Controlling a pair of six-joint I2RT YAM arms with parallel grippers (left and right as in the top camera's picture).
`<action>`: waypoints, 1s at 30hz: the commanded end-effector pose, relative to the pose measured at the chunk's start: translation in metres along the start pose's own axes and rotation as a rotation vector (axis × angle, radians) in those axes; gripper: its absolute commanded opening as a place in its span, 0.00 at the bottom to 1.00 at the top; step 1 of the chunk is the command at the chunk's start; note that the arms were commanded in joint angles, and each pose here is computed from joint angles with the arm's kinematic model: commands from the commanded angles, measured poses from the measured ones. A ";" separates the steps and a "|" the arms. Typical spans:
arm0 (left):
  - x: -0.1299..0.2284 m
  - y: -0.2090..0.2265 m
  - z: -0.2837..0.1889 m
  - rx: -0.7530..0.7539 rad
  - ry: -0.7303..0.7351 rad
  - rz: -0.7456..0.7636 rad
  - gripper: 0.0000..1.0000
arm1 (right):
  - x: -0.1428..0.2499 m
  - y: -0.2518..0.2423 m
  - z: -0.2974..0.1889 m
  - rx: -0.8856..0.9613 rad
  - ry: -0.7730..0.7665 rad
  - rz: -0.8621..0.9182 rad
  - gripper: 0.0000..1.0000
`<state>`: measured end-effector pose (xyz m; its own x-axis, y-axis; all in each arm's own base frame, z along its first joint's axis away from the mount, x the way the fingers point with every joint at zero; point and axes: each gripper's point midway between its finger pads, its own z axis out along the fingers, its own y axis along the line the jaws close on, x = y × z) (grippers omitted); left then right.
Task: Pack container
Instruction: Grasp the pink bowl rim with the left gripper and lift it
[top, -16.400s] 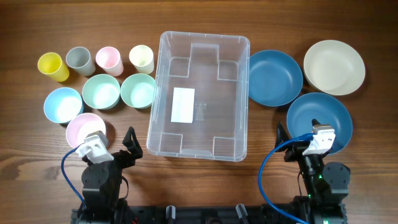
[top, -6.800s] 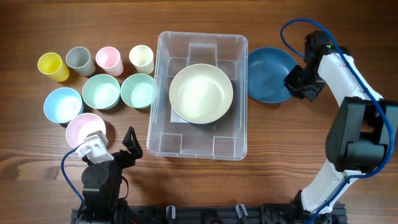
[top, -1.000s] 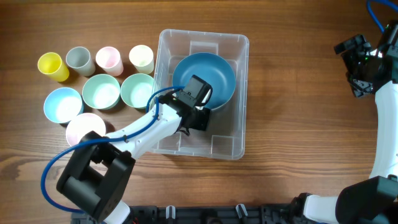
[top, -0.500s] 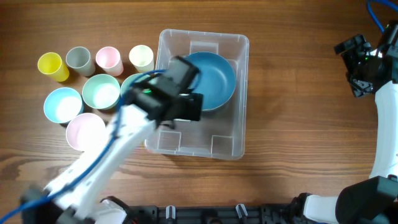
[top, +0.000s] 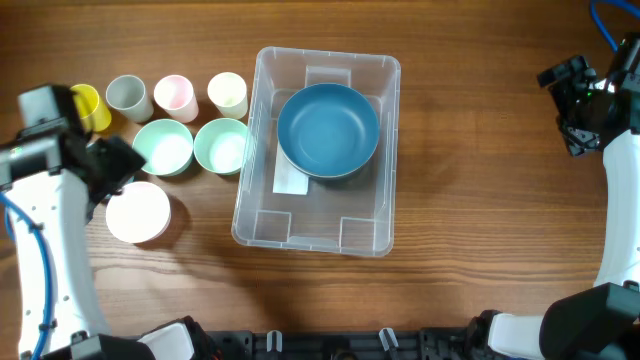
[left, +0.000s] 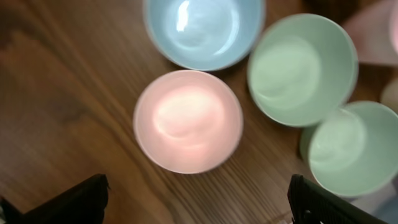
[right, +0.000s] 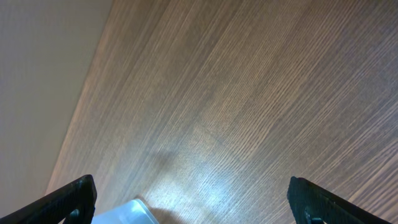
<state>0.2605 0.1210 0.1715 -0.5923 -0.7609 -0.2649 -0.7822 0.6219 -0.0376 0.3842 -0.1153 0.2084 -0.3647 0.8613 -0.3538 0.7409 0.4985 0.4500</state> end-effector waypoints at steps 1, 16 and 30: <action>0.017 0.040 0.031 -0.037 0.124 -0.145 0.93 | 0.001 0.004 0.002 -0.010 0.010 0.011 1.00; 0.068 0.064 0.126 0.029 0.193 -0.270 0.56 | 0.001 0.004 0.002 -0.010 0.010 0.011 1.00; 0.089 0.070 0.126 -0.002 0.250 -0.257 0.04 | 0.001 0.004 0.002 -0.010 0.010 0.011 1.00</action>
<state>0.1843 0.1273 0.0230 -0.3983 -0.9165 -0.0377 -0.9136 0.4001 -0.0720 0.3842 -0.1153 0.2083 -0.3648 0.8614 -0.3535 0.7411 0.4985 0.4498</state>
